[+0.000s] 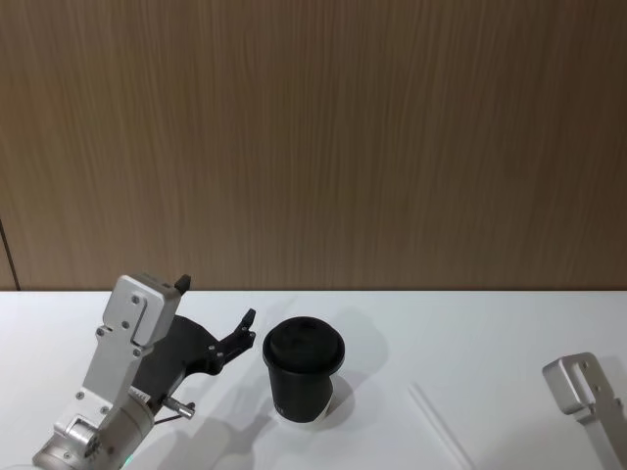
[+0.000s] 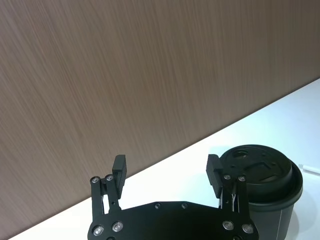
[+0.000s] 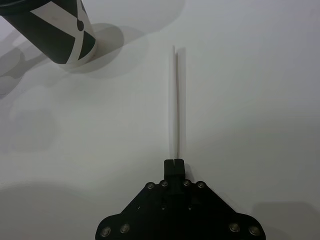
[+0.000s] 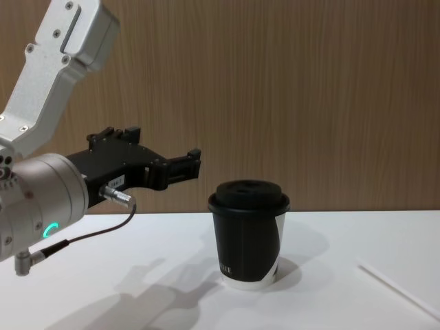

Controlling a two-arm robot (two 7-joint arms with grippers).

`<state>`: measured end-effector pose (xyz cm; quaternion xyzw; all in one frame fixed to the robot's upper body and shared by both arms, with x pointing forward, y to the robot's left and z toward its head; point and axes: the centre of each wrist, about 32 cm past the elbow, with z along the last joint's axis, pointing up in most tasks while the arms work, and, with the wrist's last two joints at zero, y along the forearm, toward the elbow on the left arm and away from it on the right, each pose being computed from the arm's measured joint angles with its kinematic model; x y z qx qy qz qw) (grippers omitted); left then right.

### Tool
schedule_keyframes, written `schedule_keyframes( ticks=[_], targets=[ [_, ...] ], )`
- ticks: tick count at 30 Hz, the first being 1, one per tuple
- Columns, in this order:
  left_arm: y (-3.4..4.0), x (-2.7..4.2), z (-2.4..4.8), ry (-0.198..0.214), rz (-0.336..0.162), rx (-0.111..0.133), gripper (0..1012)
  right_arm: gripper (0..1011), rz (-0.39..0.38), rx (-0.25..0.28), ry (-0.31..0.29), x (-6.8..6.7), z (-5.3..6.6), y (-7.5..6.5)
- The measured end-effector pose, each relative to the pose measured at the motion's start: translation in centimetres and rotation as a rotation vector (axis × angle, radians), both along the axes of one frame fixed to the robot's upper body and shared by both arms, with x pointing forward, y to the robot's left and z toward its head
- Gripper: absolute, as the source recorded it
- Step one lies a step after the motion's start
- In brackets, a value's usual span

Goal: Pick up the straw with one hand, pass it to the other hand, and insert it into the cup.

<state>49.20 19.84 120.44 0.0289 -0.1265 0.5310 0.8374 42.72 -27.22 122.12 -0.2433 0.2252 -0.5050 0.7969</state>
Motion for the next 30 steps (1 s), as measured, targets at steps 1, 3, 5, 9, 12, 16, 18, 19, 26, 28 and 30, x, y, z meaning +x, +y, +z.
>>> schedule_keyframes(
  ticks=[1, 3, 5, 9, 12, 16, 18, 19, 26, 28, 30],
  targets=[
    [0.0, 0.0, 0.0, 0.0, 0.0, 0.0, 1004, 0, -0.004, -0.002, -0.009, 0.0, 0.0, -0.1],
    [0.0, 0.0, 0.0, 0.0, 0.0, 0.0, 1004, 0, -0.009, -0.004, -0.021, 0.0, 0.0, -0.1],
    [0.0, 0.0, 0.0, 0.0, 0.0, 0.0, 1003, 0, -0.016, -0.006, -0.043, 0.0, 0.0, -0.2],
    [0.0, 0.0, 0.0, 0.0, 0.0, 0.0, 1003, 0, -0.024, -0.004, -0.09, 0.0, 0.2, -0.3],
    [0.0, 0.0, 0.0, 0.0, 0.0, 0.0, 1003, 0, -0.029, 0.0, -0.132, 0.0, 0.3, -0.4],
    [0.0, 0.0, 0.0, 0.0, 0.0, 0.0, 1004, 0, -0.034, 0.007, -0.187, 0.0, 0.5, -0.6],
    [0.0, 0.0, 0.0, 0.0, 0.0, 0.0, 1003, 0, -0.034, 0.015, -0.222, 0.0, 0.6, -0.7],
    [0.0, 0.0, 0.0, 0.0, 0.0, 0.0, 1003, 0, -0.034, 0.018, -0.232, 0.0, 0.6, -0.7],
    [0.0, 0.0, 0.0, 0.0, 0.0, 0.0, 1003, 0, -0.015, 0.066, -0.334, 0.2, 0.8, -1.1],
    [0.0, 0.0, 0.0, 0.0, 0.0, 0.0, 1003, 0, -0.006, 0.089, -0.366, 0.3, 0.8, -1.2],
    [0.0, 0.0, 0.0, 0.0, 0.0, 0.0, 1003, 0, 0.008, 0.12, -0.401, 0.4, 0.8, -1.3]
  ],
)
